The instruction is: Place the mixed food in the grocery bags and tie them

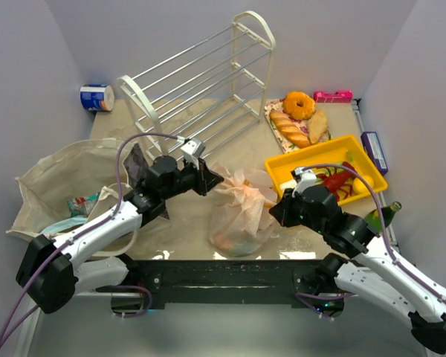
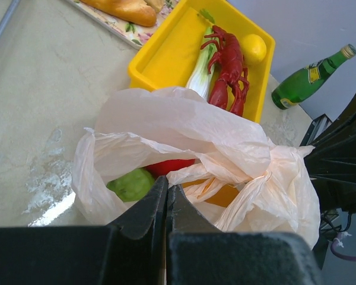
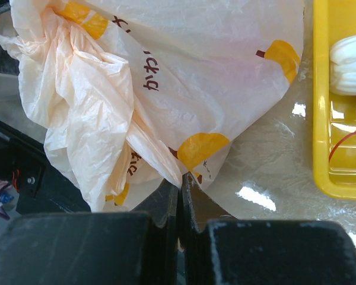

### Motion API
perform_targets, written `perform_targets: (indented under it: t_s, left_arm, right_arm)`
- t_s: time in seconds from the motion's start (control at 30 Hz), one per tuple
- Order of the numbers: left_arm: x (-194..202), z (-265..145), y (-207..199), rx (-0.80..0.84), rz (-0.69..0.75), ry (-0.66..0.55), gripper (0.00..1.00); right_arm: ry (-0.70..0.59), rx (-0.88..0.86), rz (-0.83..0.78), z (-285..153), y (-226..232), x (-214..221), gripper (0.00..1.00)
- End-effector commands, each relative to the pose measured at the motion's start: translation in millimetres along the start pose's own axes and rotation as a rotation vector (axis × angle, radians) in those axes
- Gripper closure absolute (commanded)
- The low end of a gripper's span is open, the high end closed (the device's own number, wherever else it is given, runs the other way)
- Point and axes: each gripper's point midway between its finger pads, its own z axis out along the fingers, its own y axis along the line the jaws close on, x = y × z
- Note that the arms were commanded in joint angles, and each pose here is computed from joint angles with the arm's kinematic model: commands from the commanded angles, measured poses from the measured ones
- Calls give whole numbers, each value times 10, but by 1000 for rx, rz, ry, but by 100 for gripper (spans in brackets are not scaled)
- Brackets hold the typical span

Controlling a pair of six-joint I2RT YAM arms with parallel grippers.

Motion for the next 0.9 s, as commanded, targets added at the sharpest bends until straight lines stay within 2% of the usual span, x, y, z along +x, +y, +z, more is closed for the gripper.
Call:
perform_targets:
  t_s: [0.0, 0.37, 0.6, 0.87]
  left_arm:
    - [-448, -81, 164, -94, 0, -130, 100]
    - [-698, -318, 455, -168, -3, -180, 100]
    - [-765, -370, 577, -193, 0, -182, 100]
    - [-788, -403, 473, -134, 80, -164, 100]
  right_arm:
    - [-19, 49, 0, -125, -35, -130, 100]
    - [-58, 69, 13, -313, -3, -329, 100]
    - [-15, 115, 23, -325, -122, -186, 100]
    - [-84, -54, 21, -296, 284, -480, 100]
